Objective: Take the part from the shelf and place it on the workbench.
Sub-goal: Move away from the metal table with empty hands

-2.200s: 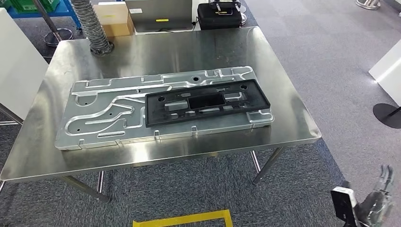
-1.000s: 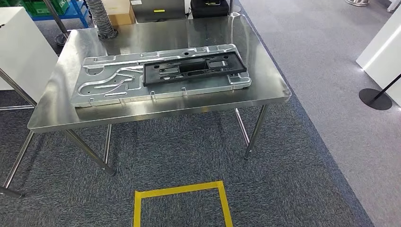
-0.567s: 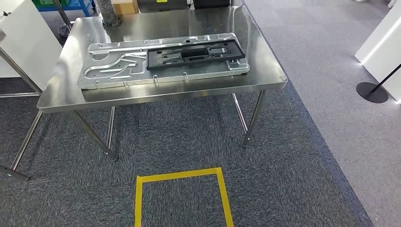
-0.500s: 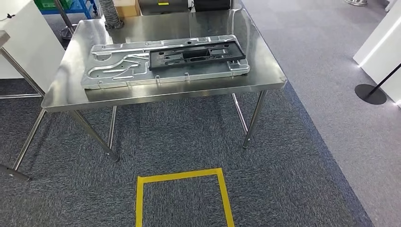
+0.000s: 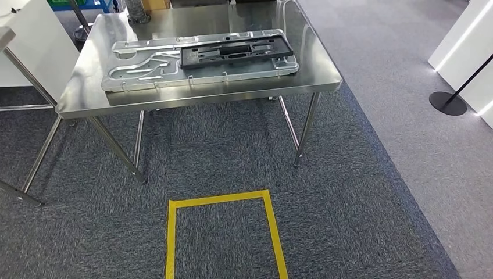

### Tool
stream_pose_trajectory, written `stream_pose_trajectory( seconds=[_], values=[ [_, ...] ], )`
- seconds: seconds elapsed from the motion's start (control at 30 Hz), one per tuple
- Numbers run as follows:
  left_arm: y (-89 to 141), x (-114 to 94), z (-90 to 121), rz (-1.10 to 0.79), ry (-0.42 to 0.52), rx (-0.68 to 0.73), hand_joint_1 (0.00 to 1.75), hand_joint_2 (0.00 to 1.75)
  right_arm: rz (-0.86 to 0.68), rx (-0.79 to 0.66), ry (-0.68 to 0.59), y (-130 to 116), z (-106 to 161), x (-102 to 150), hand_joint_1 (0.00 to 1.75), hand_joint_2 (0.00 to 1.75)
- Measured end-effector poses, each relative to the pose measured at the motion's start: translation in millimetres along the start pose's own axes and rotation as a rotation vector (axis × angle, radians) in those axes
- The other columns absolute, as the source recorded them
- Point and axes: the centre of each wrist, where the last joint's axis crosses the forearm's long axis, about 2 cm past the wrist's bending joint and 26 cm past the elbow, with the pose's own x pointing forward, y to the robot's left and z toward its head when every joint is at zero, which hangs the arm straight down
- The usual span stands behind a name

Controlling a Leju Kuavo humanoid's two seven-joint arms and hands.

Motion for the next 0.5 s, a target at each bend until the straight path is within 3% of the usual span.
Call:
stream_pose_trajectory(
  seconds=[0.5],
  values=[
    [14.6,5.0,-1.1,-0.009,-0.023,0.013,0.00,0.00,0.072,0.043,-0.056,8.2,1.1,3.0,0.00,0.00]
  ],
)
